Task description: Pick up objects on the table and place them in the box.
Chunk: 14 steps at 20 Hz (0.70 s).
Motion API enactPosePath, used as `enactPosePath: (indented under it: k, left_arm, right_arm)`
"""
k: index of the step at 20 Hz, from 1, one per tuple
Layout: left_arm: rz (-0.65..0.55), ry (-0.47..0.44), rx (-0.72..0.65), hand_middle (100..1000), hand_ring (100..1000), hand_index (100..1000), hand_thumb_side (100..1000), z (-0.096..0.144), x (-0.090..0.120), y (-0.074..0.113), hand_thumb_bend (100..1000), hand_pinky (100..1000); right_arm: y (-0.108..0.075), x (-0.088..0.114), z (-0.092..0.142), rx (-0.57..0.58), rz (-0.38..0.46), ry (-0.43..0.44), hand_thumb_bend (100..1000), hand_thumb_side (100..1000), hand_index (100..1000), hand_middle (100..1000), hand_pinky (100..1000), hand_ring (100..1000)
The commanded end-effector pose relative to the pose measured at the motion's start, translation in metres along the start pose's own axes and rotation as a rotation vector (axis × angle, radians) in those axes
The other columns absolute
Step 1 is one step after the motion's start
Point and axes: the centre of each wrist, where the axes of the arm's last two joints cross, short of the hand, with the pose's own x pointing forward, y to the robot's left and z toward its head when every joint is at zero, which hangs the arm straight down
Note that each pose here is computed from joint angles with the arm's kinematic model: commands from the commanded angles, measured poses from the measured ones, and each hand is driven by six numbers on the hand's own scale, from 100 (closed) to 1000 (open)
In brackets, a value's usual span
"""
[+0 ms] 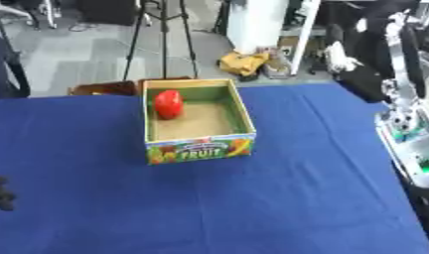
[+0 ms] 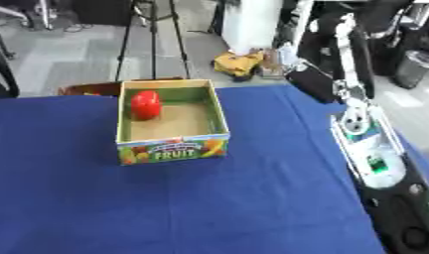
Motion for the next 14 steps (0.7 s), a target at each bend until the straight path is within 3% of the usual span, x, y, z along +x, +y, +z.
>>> enactPosePath:
  k: [1, 2, 3, 4, 5, 6, 7, 9, 10, 13, 14]
  left_arm:
    - [-0.005, -0.015, 0.015, 394, 352, 560, 790, -0.002, 0.0032, 0.0044, 958, 585]
    - [-0.005, -0.015, 0.015, 394, 352, 560, 790, -0.0019, 0.0031, 0.0045, 958, 585]
    - [-0.005, -0.014, 0.016, 394, 352, 560, 790, -0.0017, 0.0029, 0.0045, 957, 585]
    - [-0.004, -0.014, 0.015, 394, 352, 560, 790, -0.0016, 0.0028, 0.0044, 957, 585]
    - [-0.004, -0.014, 0.015, 394, 352, 560, 790, -0.0016, 0.0028, 0.0044, 958, 585]
    - [-0.004, -0.013, 0.016, 394, 352, 560, 790, -0.0015, 0.0026, 0.0046, 957, 585]
    - [-0.004, -0.012, 0.017, 394, 352, 560, 788, -0.0014, 0.0024, 0.0047, 957, 585]
    - [-0.002, -0.011, 0.018, 394, 352, 560, 791, -0.0011, 0.0022, 0.0045, 955, 586]
    - [-0.002, -0.011, 0.018, 394, 353, 560, 791, -0.001, 0.002, 0.0043, 954, 586]
    - [-0.001, -0.011, 0.02, 394, 353, 560, 794, -0.001, 0.0019, 0.0045, 948, 585]
    - [-0.001, -0.011, 0.02, 394, 353, 560, 794, -0.0011, 0.002, 0.0046, 948, 585]
  right_arm:
    - [-0.0113, 0.0013, -0.0046, -0.005, 0.024, 0.027, 100, 100, 562, 513, 439, 518]
    - [-0.0117, 0.0005, -0.0041, -0.042, 0.007, 0.06, 100, 100, 540, 494, 415, 504]
    - [-0.0124, 0.0002, -0.0038, -0.08, -0.008, 0.086, 100, 100, 422, 390, 324, 439]
    - [-0.013, 0.0, -0.0036, -0.123, -0.022, 0.107, 100, 100, 383, 349, 253, 399]
    - [-0.0133, 0.0003, -0.0034, -0.156, -0.033, 0.121, 100, 100, 282, 266, 100, 293]
    - [-0.0137, 0.0004, -0.0034, -0.193, -0.041, 0.133, 100, 218, 164, 141, 100, 137]
    - [-0.0136, 0.0003, -0.0032, -0.227, -0.052, 0.145, 100, 274, 100, 100, 100, 100]
    - [-0.0121, -0.0001, -0.0029, -0.271, -0.071, 0.166, 100, 366, 100, 100, 100, 100]
    - [-0.0116, 0.0001, -0.0029, -0.283, -0.078, 0.169, 100, 344, 100, 100, 100, 100]
    - [-0.0095, 0.002, -0.0031, -0.253, -0.069, 0.136, 100, 124, 100, 100, 100, 100]
    - [-0.0089, 0.0021, -0.0032, -0.232, -0.057, 0.123, 100, 100, 100, 100, 100, 100]
